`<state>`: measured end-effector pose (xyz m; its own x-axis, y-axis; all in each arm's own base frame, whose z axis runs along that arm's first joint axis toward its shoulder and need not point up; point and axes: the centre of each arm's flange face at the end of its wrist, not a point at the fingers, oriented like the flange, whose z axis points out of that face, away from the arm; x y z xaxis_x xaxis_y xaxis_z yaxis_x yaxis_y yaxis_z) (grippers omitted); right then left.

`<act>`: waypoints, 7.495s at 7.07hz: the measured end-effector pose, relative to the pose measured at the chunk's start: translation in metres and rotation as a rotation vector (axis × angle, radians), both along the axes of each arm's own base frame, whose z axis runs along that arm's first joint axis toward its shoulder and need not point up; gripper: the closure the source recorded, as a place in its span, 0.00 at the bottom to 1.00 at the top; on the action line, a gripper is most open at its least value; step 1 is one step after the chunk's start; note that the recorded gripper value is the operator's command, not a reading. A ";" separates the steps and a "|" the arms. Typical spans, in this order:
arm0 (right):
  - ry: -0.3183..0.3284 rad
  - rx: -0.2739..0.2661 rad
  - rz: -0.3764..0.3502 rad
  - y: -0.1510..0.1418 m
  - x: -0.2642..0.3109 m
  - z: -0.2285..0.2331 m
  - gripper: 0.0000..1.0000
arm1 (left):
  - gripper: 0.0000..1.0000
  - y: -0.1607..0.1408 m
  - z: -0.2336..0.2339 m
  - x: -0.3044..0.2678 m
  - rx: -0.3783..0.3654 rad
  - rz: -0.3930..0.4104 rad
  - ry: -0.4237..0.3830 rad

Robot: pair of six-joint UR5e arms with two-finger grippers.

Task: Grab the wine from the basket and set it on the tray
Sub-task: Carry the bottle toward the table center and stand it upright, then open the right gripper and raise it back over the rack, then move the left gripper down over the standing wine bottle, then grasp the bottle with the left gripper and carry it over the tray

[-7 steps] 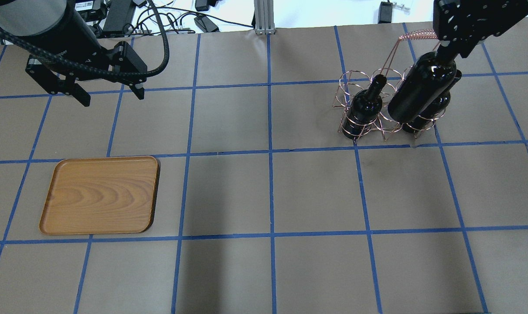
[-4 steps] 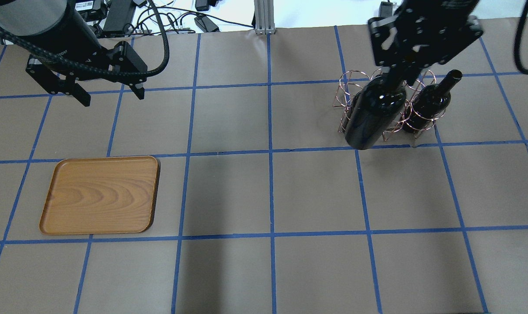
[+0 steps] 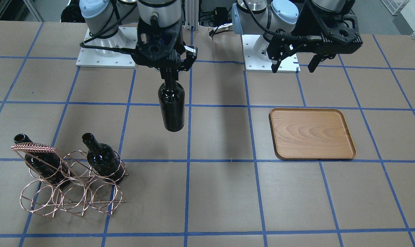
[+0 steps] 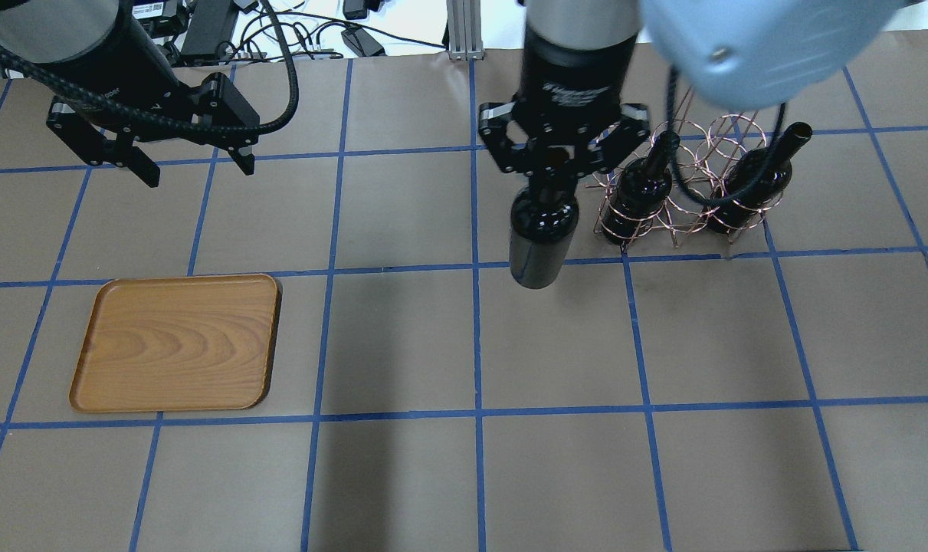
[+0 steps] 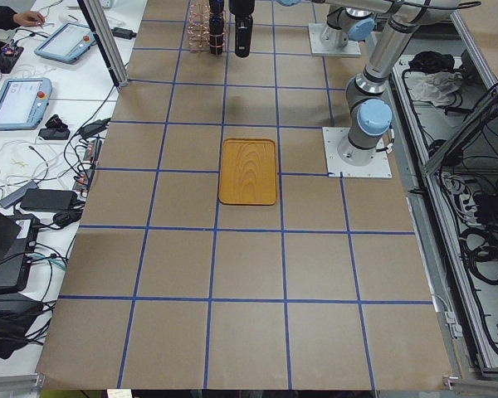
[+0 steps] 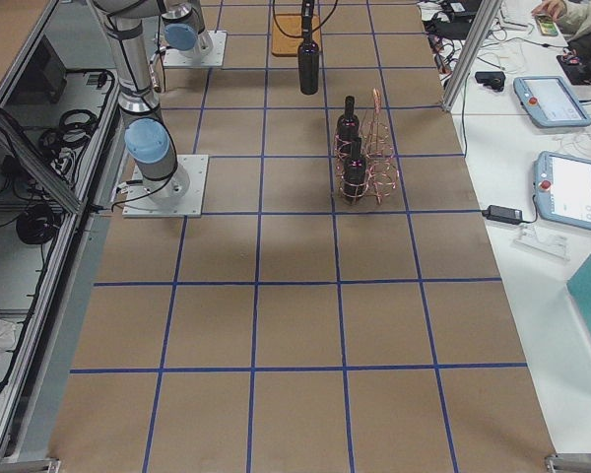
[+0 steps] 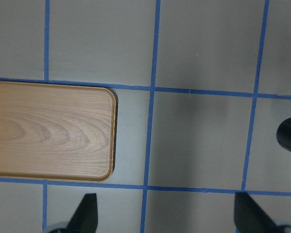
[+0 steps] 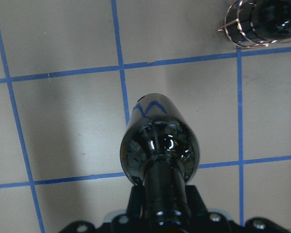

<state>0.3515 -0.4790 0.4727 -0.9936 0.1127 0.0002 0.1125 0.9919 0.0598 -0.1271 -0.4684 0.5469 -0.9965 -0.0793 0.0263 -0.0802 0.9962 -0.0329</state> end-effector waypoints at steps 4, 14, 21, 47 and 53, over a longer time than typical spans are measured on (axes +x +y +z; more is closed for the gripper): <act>-0.021 0.050 -0.031 -0.020 0.025 -0.051 0.94 | 0.00 0.000 0.000 0.000 0.001 0.000 0.000; -0.010 0.055 -0.025 -0.006 0.052 -0.093 0.45 | 0.00 0.001 0.000 0.000 0.000 0.000 0.000; -0.046 -0.070 0.150 -0.039 -0.025 -0.005 0.00 | 0.00 -0.001 -0.001 -0.001 0.004 -0.001 0.000; 0.089 -0.028 0.292 -0.013 -0.234 0.067 0.00 | 0.98 0.006 -0.115 0.173 0.206 -0.092 -0.082; 0.088 -0.027 0.289 -0.013 -0.233 0.066 0.00 | 0.01 0.011 -0.146 0.230 0.138 -0.113 -0.003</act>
<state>0.1182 -0.4917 0.5387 -0.9808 -0.1740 0.0881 -0.1714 0.9846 0.0356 0.1025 -0.4578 0.4007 -0.9993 0.0304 0.0202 0.0323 0.9940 0.1049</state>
